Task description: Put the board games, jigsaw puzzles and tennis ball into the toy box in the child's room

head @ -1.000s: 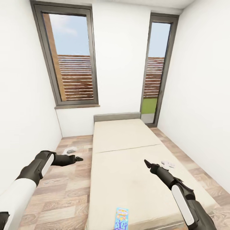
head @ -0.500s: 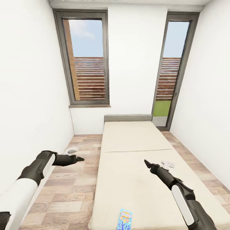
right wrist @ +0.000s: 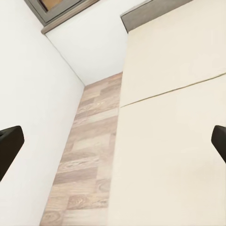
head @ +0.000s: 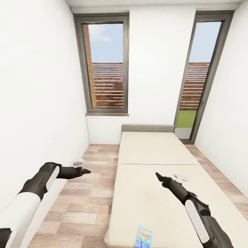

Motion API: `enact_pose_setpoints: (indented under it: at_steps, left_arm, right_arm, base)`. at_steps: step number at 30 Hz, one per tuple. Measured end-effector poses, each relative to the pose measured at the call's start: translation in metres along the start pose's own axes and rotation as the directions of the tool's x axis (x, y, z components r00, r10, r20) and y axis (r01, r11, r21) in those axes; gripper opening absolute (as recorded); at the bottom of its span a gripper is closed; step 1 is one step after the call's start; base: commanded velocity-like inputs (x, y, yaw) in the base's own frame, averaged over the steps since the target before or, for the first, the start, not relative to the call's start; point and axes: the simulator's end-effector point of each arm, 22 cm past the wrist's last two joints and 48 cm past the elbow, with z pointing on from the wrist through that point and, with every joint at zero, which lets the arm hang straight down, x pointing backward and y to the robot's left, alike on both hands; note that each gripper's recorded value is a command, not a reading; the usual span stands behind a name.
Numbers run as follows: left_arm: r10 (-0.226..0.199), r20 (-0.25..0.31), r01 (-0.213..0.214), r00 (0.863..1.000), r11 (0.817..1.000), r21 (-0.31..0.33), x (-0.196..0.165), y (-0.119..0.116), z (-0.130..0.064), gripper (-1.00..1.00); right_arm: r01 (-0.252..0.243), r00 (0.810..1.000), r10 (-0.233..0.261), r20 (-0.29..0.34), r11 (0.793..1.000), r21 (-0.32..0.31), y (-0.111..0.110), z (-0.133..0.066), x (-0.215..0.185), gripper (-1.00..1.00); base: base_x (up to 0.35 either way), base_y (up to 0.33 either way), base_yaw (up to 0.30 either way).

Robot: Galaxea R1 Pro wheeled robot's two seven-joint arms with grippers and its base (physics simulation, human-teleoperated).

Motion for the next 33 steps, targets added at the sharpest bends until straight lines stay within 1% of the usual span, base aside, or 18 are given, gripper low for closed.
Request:
enact_pose_setpoints:
  at_steps: [8,15,23,33]
  left_arm:
    - [-0.001,0.001,0.001,1.0,1.0,0.0,-0.0002,0.0001,-0.0002,1.0]
    - [0.0,0.001,0.0,1.0,1.0,0.001,-0.0003,-0.0001,-0.0003,1.0]
    - [0.002,0.007,-0.002,1.0,1.0,0.003,-0.0025,-0.0019,-0.0029,1.0]
    - [0.002,0.009,-0.002,1.0,1.0,0.004,-0.0032,-0.0025,-0.0038,1.0]
  right_arm:
    - [-0.012,1.0,0.012,-0.001,1.0,0.004,-0.0042,-0.0002,0.001,1.0]
    - [-0.025,1.0,0.025,-0.004,1.0,-0.003,-0.0033,-0.0004,0.0017,1.0]
    - [-0.024,1.0,0.024,-0.008,1.0,-0.008,-0.0005,-0.0014,0.0012,1.0]
    - [-0.018,1.0,0.018,-0.002,1.0,-0.011,0.0017,-0.0016,0.0001,1.0]
  base:
    - [-0.001,0.095,0.006]
    - [0.0,0.099,-0.003]
    - [0.0,0.078,-0.112]
    - [0.0,0.126,-0.02]
